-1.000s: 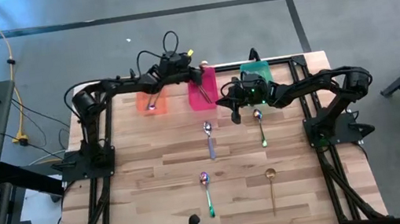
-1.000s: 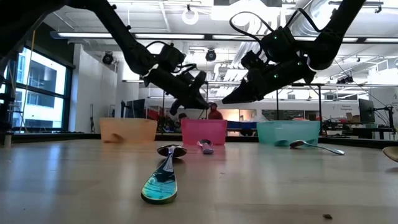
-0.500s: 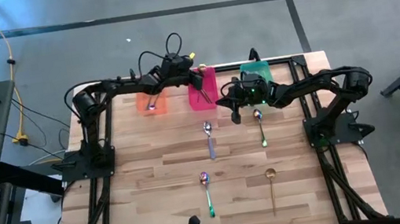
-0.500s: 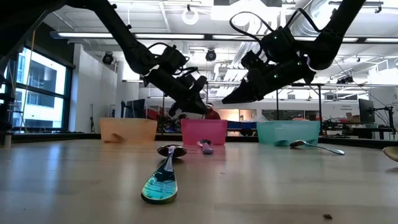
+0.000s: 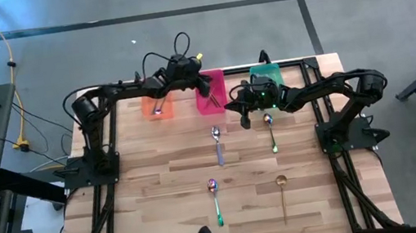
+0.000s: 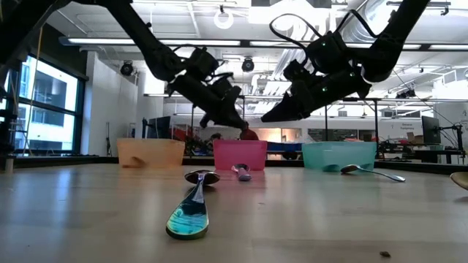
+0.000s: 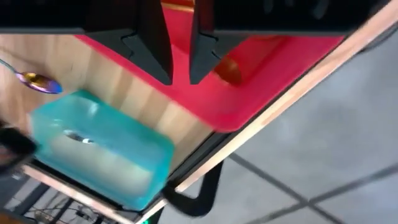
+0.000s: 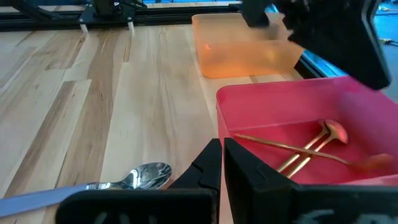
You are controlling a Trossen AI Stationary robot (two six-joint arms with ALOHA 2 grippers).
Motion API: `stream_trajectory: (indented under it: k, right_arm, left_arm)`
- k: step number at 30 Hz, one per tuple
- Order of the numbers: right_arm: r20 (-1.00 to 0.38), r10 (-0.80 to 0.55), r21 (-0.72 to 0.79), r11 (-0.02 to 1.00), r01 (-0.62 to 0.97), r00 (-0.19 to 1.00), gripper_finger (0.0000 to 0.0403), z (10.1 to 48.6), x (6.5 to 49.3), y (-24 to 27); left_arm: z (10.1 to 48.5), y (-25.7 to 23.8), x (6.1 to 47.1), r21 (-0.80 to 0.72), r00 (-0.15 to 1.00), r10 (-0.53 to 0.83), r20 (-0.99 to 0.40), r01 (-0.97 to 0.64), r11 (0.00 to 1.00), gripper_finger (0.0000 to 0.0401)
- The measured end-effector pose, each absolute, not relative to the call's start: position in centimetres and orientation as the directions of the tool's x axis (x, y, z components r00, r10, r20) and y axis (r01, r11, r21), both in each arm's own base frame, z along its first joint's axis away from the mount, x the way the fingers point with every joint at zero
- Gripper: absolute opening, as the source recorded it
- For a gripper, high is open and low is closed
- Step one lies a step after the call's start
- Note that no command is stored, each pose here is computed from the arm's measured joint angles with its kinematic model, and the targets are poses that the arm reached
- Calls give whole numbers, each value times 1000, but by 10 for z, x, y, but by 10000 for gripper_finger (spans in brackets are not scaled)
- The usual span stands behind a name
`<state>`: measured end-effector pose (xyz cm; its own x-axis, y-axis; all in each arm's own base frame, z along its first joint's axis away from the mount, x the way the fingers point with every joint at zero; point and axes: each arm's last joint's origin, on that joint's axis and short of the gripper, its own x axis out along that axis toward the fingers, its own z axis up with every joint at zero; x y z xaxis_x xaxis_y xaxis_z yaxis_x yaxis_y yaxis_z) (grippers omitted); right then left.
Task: Sort silverware by color (type)
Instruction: Put the top iridescent spoon into the orange bin
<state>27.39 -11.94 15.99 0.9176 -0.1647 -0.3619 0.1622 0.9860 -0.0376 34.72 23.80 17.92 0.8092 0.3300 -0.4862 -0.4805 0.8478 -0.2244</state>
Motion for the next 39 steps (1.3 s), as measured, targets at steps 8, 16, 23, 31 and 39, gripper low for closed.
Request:
stream_trajectory:
  k: [8,16,23,31,39]
  right_arm:
    - [-390,-171,12,982,191,905,0,157,273,-119]
    - [-416,-281,11,949,314,865,0,155,275,-112]
    - [-507,-405,23,876,481,761,0,150,276,-93]
    - [-810,-356,71,729,681,465,27,172,267,-49]
    - [-961,-244,31,384,923,134,116,177,243,-19]
  left_arm:
    - [182,200,337,-192,875,303,-377,-394,899,5]
    - [182,148,310,-101,948,250,-199,-274,956,1]
    - [173,128,280,-60,965,241,-103,-248,967,0]
    - [160,127,262,-69,959,267,-99,-274,959,0]
    - [159,124,260,-114,962,257,-90,-267,957,0]
